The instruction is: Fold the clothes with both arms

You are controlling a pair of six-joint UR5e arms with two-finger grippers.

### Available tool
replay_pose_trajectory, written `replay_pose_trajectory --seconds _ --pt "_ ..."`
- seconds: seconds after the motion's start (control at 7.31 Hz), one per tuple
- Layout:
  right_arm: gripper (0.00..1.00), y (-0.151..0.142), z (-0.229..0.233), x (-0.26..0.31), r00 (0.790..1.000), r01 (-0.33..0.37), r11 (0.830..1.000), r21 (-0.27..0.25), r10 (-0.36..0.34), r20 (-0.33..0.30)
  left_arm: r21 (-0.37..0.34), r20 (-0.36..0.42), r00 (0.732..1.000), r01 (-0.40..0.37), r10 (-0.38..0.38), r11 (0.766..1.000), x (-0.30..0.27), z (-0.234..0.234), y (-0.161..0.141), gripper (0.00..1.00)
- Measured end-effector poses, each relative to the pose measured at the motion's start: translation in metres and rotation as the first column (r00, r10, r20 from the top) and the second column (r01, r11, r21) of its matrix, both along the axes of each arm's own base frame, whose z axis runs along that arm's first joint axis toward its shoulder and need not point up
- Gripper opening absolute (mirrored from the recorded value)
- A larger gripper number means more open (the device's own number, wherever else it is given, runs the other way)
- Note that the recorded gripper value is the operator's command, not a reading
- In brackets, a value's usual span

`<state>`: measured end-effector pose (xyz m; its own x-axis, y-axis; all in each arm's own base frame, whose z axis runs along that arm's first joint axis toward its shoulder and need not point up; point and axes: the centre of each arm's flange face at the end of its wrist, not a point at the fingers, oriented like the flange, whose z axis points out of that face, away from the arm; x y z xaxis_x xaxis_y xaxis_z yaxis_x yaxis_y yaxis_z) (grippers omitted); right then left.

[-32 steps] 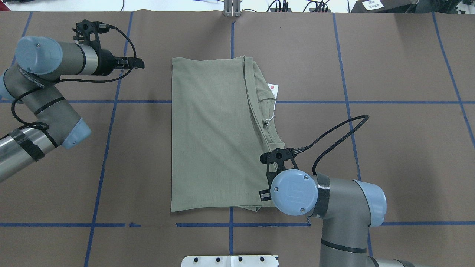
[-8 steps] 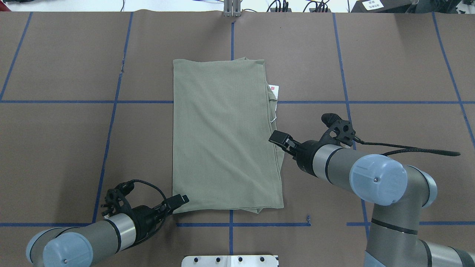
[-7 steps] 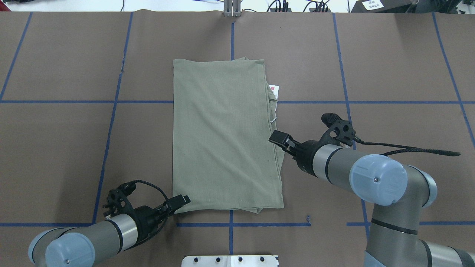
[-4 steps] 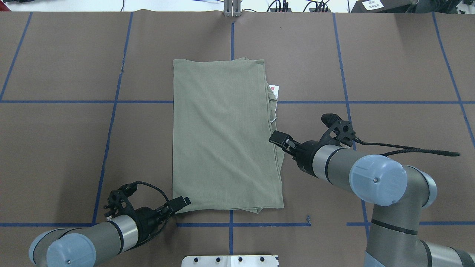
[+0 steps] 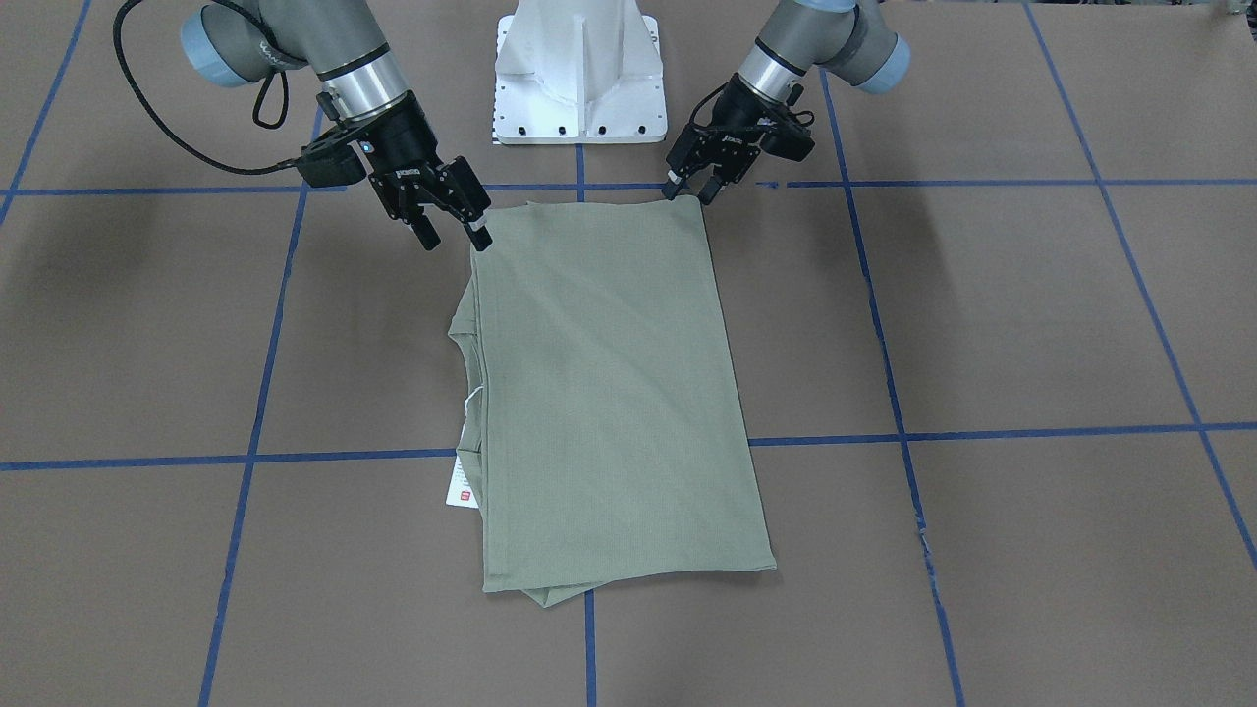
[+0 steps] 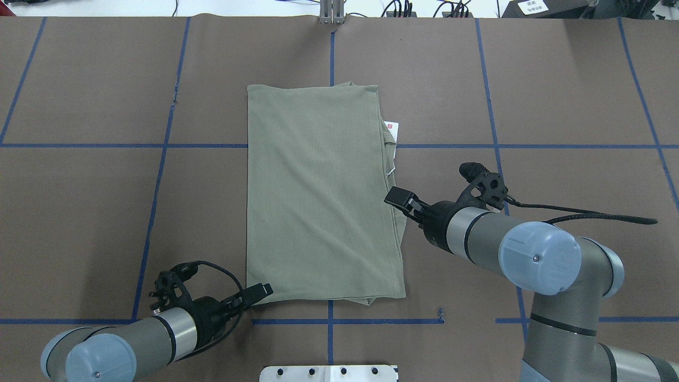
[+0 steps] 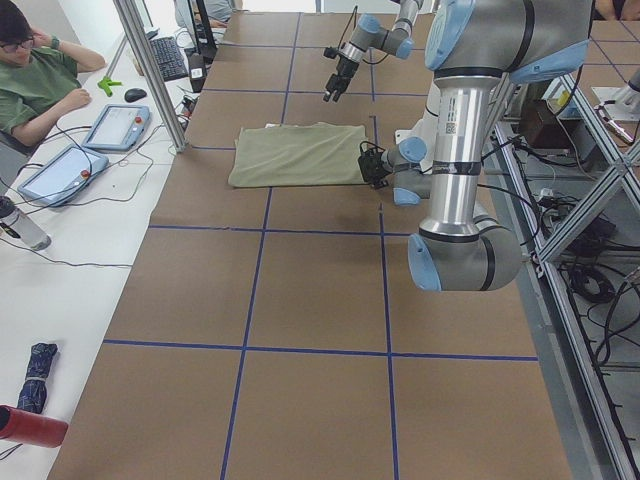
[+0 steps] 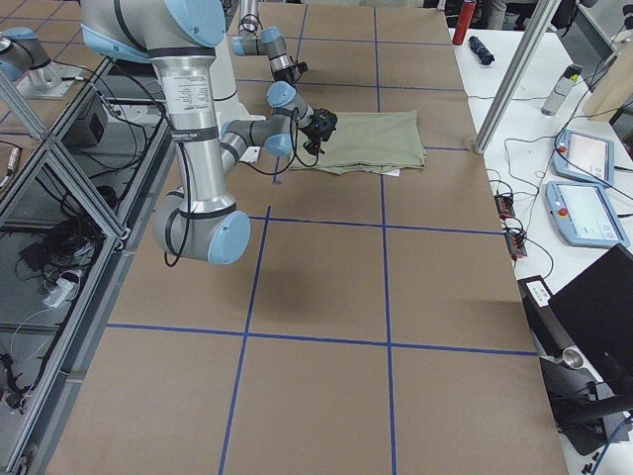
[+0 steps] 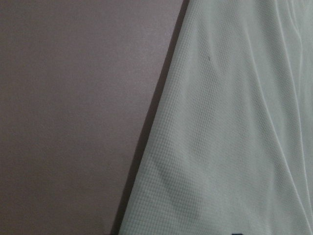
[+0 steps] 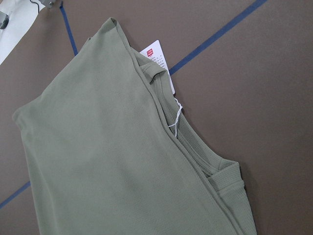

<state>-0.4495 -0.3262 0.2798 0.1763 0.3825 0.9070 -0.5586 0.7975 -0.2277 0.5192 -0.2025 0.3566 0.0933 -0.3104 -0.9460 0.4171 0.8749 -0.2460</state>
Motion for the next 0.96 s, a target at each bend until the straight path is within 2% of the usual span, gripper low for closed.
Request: replay_pose_trajectory --seconds 0.55,0.68,0.82,0.96 --pt "1.00 -0.0002 0.0002 -0.0001 1.000 -0.004 1.000 0.001 0.004 -0.001 0.002 0.014 1.000 -0.005 0.005 1.000 0.0038 0.0010 0.0017 0.83" --pt "1.00 -0.0003 0.0002 -0.0003 1.000 -0.004 1.000 0.001 0.004 -0.001 0.001 0.023 1.000 -0.006 0.006 1.000 0.0066 -0.0014 0.0018 0.73" --pt "1.00 -0.0003 0.0000 -0.0005 1.000 -0.004 1.000 0.001 0.004 -0.001 0.001 0.024 1.000 -0.007 0.007 1.000 0.0091 -0.0047 0.0022 0.54" --pt "1.00 -0.0004 -0.0003 -0.0006 1.000 -0.004 1.000 0.002 0.004 0.000 0.000 0.018 1.000 -0.006 0.006 1.000 0.0108 -0.0087 0.0023 0.28"
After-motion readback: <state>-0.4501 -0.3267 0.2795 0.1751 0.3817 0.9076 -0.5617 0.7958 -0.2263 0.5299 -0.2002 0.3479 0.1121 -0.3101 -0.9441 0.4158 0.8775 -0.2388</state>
